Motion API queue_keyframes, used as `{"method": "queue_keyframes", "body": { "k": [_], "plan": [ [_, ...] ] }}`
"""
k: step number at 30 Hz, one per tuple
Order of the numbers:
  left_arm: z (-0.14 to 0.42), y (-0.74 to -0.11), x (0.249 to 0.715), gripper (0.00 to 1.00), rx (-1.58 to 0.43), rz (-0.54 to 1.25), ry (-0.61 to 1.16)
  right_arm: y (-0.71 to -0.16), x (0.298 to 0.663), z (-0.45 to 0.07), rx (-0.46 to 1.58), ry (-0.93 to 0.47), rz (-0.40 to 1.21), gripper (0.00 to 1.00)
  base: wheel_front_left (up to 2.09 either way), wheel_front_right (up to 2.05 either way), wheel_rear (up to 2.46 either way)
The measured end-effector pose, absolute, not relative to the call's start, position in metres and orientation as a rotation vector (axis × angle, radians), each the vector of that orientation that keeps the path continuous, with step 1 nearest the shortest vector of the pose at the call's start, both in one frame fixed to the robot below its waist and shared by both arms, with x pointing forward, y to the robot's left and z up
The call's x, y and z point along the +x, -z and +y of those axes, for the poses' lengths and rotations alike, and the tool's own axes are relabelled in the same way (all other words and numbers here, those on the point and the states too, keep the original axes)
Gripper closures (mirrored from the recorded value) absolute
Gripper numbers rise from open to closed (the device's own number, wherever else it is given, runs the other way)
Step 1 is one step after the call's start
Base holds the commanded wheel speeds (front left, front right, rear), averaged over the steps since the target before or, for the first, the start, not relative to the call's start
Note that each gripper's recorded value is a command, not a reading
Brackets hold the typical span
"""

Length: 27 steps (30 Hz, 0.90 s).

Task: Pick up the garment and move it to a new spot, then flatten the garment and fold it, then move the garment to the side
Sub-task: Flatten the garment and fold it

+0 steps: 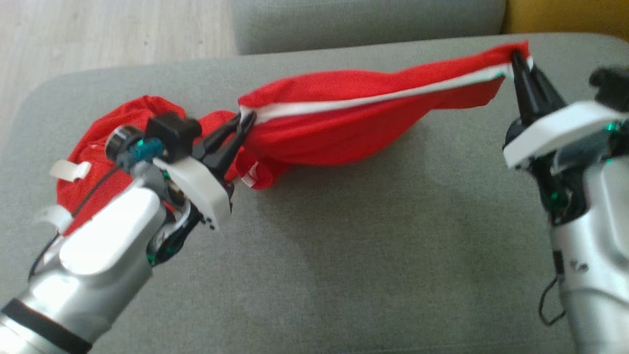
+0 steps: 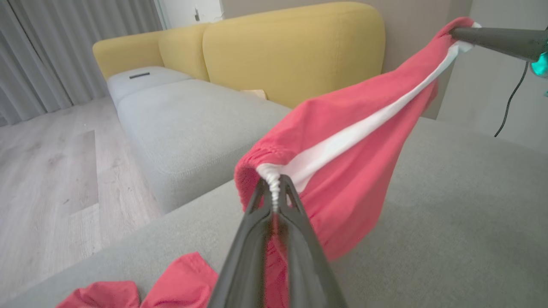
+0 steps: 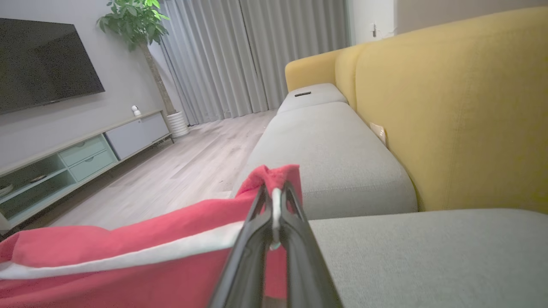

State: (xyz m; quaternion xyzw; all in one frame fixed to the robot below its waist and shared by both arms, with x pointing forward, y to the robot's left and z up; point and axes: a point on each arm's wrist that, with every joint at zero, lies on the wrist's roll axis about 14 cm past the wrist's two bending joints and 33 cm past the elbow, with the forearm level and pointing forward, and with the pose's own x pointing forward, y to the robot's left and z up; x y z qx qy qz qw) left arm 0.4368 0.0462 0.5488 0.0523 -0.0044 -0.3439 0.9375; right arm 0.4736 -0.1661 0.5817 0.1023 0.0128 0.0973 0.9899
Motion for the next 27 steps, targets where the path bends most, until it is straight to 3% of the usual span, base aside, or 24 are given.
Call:
{"method": "queue_keyframes", "body": {
  "k": [12,21,27],
  "plan": [
    [0.045,-0.643,0.433,1.00,0.105,-0.248,0.684,-0.661,0.462,-0.153,0.099,-0.275,-0.084,1.00,0.00,0.00,0.00],
    [0.040,-0.629,0.424,1.00,0.081,-0.219,0.717,-0.613,0.443,-0.180,0.100,-0.197,0.090,1.00,0.00,0.00,0.00],
    [0.032,-0.624,0.457,1.00,0.155,-0.177,0.786,-0.627,0.475,-0.189,0.072,-0.153,0.093,1.00,0.00,0.00,0.00]
  ]
}}
